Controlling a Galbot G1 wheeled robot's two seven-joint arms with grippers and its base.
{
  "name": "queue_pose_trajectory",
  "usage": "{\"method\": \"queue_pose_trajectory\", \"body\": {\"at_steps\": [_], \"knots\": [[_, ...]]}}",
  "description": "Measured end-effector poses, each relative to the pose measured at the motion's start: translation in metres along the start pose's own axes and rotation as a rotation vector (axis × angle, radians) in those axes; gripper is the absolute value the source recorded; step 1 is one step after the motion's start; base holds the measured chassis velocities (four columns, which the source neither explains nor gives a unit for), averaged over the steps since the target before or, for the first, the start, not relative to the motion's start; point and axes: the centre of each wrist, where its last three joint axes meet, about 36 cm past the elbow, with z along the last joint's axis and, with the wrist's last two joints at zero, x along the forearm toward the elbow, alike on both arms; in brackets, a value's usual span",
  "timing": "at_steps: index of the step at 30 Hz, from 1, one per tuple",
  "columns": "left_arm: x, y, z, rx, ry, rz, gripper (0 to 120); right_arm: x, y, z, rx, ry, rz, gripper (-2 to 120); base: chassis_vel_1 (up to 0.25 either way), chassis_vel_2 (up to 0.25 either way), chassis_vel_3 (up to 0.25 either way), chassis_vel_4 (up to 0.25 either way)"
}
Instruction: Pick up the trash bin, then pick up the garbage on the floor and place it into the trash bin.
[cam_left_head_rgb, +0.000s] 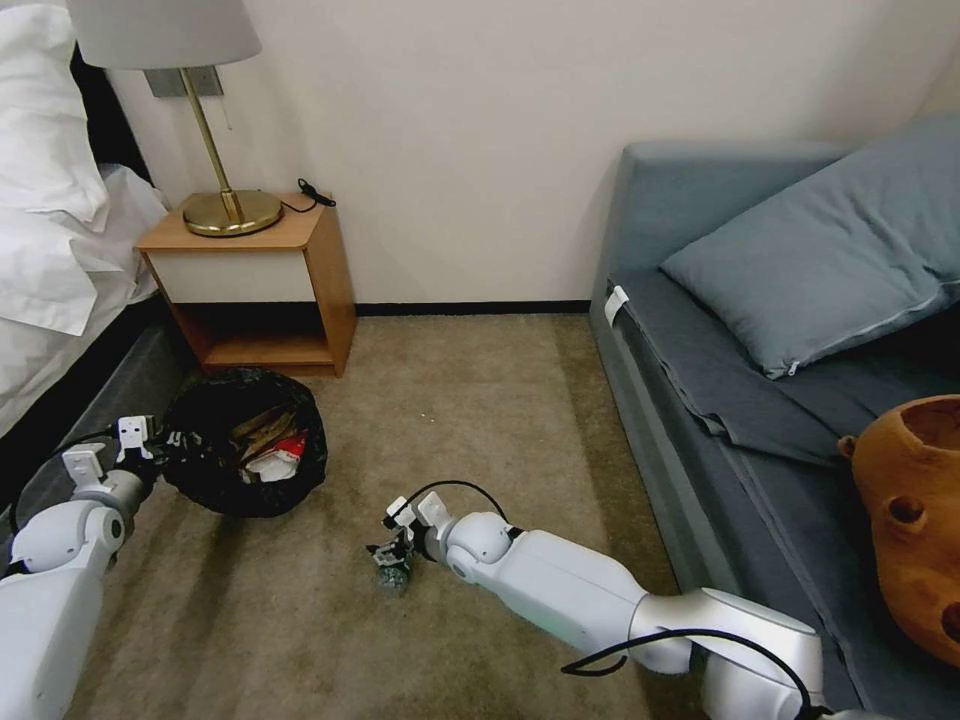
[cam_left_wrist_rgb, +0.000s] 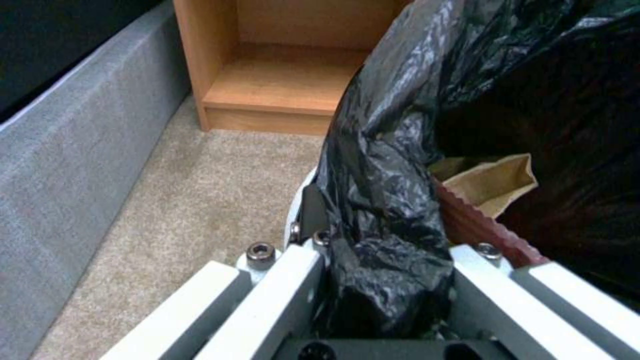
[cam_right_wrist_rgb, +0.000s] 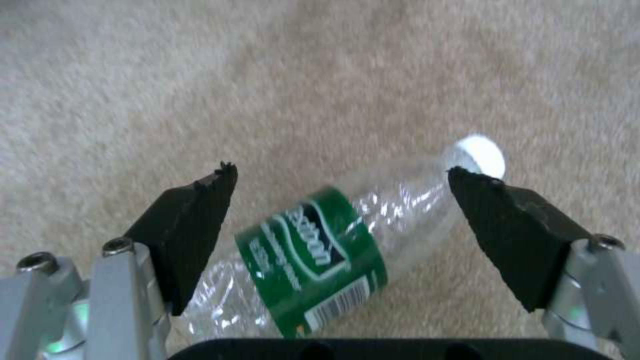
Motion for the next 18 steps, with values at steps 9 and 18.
{"method": "queue_pose_trajectory", "body": {"at_steps": [9,18], "knots": [[-0.002,-0.008,0.004,0.004,0.001,0.013,1,-0.010,0.006,0.008,0.018,0.020,0.030,86,0.000,0.000,0.000,0.000],[-0.002,-0.016,0.004,0.004,-0.006,0.024,1,-0.016,0.001,0.022,0.025,0.036,0.057,88,0.000,0.000,0.000,0.000]]}}
